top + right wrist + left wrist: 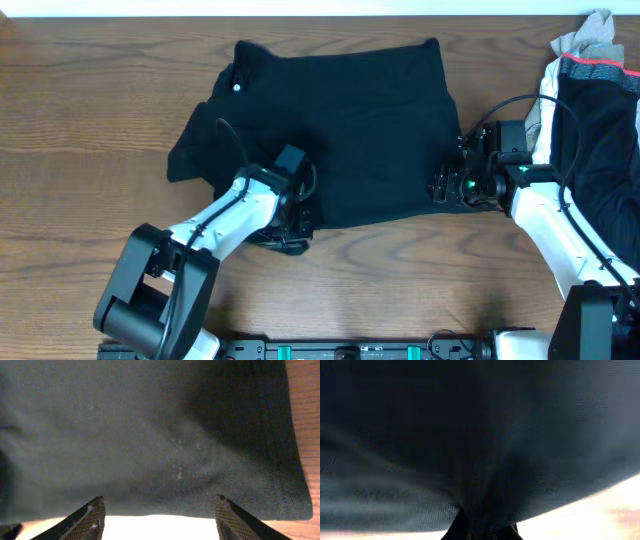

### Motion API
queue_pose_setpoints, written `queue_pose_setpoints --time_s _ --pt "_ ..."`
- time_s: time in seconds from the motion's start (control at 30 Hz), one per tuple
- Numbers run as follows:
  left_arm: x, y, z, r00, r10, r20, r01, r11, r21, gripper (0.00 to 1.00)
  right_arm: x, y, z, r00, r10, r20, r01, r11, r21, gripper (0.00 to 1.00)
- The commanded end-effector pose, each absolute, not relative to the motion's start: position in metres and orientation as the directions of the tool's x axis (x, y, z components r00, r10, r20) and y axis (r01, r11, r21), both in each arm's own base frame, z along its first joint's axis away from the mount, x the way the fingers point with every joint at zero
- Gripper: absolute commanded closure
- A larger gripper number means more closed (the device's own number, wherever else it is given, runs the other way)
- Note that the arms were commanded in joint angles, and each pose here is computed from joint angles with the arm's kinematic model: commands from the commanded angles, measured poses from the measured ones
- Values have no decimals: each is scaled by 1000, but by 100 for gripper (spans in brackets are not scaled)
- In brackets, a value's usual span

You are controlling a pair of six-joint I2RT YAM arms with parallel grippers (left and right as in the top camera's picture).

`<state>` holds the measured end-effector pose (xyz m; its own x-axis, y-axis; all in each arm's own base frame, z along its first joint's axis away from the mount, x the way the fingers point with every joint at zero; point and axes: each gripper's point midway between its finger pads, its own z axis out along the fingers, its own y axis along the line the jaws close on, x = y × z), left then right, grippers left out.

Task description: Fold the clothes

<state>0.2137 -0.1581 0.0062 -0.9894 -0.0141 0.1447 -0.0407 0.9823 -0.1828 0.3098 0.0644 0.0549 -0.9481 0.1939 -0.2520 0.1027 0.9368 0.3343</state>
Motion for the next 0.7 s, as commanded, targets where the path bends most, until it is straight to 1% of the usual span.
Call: queue_pose_setpoints --time_s 0.0,0.17,0.3,0.4,0.57,0.67 --pt "232 -160 36 -996 23 81 8 985 -172 94 311 61 55 -946 204 -253 112 936 334 32" --pt "256 -149 104 -994 110 -16 111 991 -82 94 311 61 55 -946 204 -253 112 936 334 32" --pt "261 -137 140 -986 165 -36 165 986 -5 94 311 61 55 -946 204 -253 112 936 334 32" --pt "258 -133 150 -982 187 -24 186 982 17 94 311 61 55 -946 204 -253 112 936 335 31" --pt "258 -133 147 -980 199 -13 199 980 19 94 311 61 55 -945 211 -251 120 934 337 32" --pt "248 -128 146 -977 210 35 211 977 33 94 311 61 55 -945 214 -249 123 933 337 31"
